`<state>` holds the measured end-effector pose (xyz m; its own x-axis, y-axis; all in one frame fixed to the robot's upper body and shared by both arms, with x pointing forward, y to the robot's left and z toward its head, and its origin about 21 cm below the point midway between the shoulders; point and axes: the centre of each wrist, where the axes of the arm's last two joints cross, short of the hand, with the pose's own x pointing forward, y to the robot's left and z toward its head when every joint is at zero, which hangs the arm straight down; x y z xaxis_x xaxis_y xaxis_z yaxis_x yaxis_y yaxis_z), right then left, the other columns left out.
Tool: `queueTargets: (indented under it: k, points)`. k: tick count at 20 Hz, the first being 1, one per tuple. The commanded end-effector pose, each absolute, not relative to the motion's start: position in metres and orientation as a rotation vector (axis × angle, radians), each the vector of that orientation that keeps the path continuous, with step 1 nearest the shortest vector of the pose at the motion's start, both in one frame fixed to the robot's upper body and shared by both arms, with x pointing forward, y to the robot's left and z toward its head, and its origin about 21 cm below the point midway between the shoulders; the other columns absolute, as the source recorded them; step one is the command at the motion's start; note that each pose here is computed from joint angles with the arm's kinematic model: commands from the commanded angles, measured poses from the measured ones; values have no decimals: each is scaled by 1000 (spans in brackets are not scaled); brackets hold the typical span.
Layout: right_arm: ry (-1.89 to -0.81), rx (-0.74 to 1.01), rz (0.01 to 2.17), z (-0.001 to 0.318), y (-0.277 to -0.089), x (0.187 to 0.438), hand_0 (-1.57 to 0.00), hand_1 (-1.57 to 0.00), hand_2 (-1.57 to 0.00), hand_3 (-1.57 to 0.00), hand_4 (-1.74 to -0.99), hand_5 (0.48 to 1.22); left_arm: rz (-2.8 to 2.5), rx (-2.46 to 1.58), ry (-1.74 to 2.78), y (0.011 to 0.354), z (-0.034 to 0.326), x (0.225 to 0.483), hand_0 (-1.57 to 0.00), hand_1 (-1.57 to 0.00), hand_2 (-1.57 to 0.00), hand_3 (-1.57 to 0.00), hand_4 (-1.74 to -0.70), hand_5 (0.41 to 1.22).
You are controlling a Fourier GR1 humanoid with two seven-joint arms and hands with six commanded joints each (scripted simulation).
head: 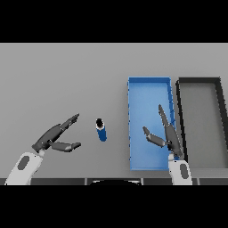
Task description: Pick up the blue pipe and place it into the blue bin.
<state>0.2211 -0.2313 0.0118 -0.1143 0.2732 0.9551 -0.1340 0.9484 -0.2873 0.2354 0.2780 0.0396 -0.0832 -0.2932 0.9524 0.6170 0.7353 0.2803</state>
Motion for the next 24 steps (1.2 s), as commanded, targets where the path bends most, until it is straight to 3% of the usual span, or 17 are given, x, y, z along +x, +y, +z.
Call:
queueTargets:
  k: [1,10,18,22,24]
  points:
    - [-1640,-106,340,10,-229,222,1,1,1,1,-1211,613,-787,-279,-1467,271,34,233,1,1,1,1,-1170,490]
    - [-1632,-116,333,13,-223,214,1,1,1,1,-1229,622,-816,-332,-1446,218,6,240,1,1,1,1,-1206,468]
    - [-1644,-121,313,14,-229,214,1,1,1,1,-1201,605,-851,-359,-1425,178,-15,263,1,1,1,1,-1131,462]
    - [-1644,-101,303,13,-234,213,1,1,1,1,-1206,606,-789,-448,-1461,158,-20,265,1,1,-1,1,-1215,533]
    - [-1643,-111,315,13,-231,212,1,1,1,1,-1196,603,-752,-471,-1472,153,-22,266,1,-40,-110,-43,-1267,585]
